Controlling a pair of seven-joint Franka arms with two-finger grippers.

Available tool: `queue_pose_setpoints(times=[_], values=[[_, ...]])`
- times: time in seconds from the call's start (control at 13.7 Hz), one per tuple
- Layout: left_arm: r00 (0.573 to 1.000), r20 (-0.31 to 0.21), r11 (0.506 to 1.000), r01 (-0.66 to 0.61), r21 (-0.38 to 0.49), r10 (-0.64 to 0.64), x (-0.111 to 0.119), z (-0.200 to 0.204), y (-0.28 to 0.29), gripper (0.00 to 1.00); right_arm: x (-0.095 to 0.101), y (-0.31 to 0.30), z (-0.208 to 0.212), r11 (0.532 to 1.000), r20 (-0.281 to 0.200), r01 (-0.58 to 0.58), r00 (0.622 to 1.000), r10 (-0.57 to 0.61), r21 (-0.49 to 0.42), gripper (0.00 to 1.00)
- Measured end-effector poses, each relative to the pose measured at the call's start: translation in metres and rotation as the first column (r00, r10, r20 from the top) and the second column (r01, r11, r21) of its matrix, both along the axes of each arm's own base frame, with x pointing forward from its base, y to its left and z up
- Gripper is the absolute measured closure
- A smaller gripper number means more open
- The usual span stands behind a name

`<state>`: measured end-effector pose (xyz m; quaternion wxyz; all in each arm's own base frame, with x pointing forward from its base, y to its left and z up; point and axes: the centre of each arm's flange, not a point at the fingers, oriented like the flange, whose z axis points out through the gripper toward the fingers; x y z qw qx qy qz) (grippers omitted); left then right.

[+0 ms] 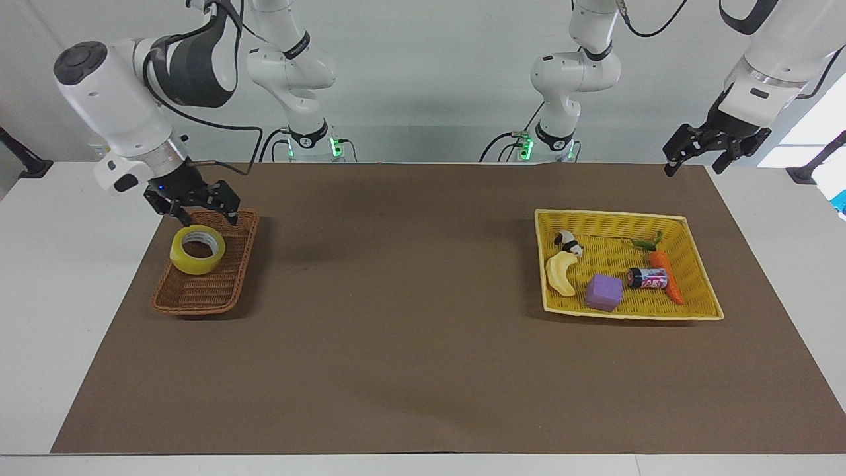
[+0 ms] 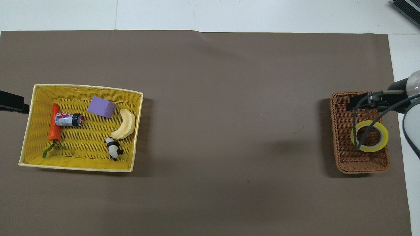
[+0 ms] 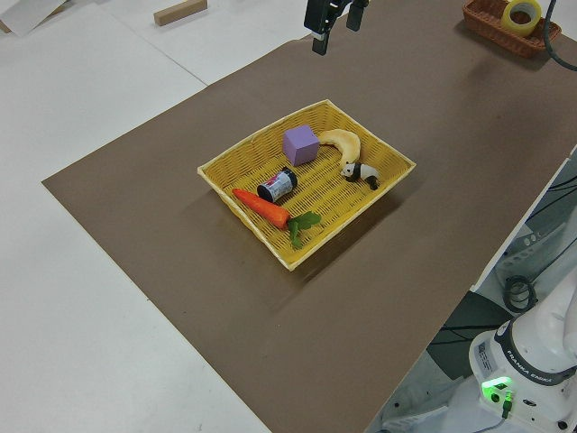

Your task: Move tape to another basket

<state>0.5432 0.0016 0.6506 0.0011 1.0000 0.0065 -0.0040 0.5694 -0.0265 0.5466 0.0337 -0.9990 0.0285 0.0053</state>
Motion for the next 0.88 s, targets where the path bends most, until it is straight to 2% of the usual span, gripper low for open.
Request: queue_pose_setpoints(times=[0.29, 0.44, 0.73, 0.88], values=[[1.0, 0.0, 1.0, 0.0, 0.0, 0.0, 0.0, 0.0, 0.0, 0.0, -0.014, 0.051, 0.023, 0.999, 0.005, 0.015, 1.0, -0.015, -0.029, 0.0], [1.0, 0.0, 1.0, 0.0, 0.0, 0.0, 0.0, 0.0, 0.0, 0.0, -0.023, 0.055, 0.039, 0.998, 0.005, 0.006, 1.0, -0.006, -0.058, 0.0], [1.0, 0.0, 1.0, 0.0, 0.0, 0.0, 0.0, 0.0, 0.0, 0.0, -0.038, 0.054, 0.098, 0.998, 0.014, 0.003, 1.0, -0.002, -0.068, 0.0], [1.0, 0.0, 1.0, 0.0, 0.0, 0.0, 0.0, 0.0, 0.0, 0.0, -0.039, 0.053, 0.104, 0.998, 0.023, 0.006, 1.0, -0.004, -0.066, 0.0]])
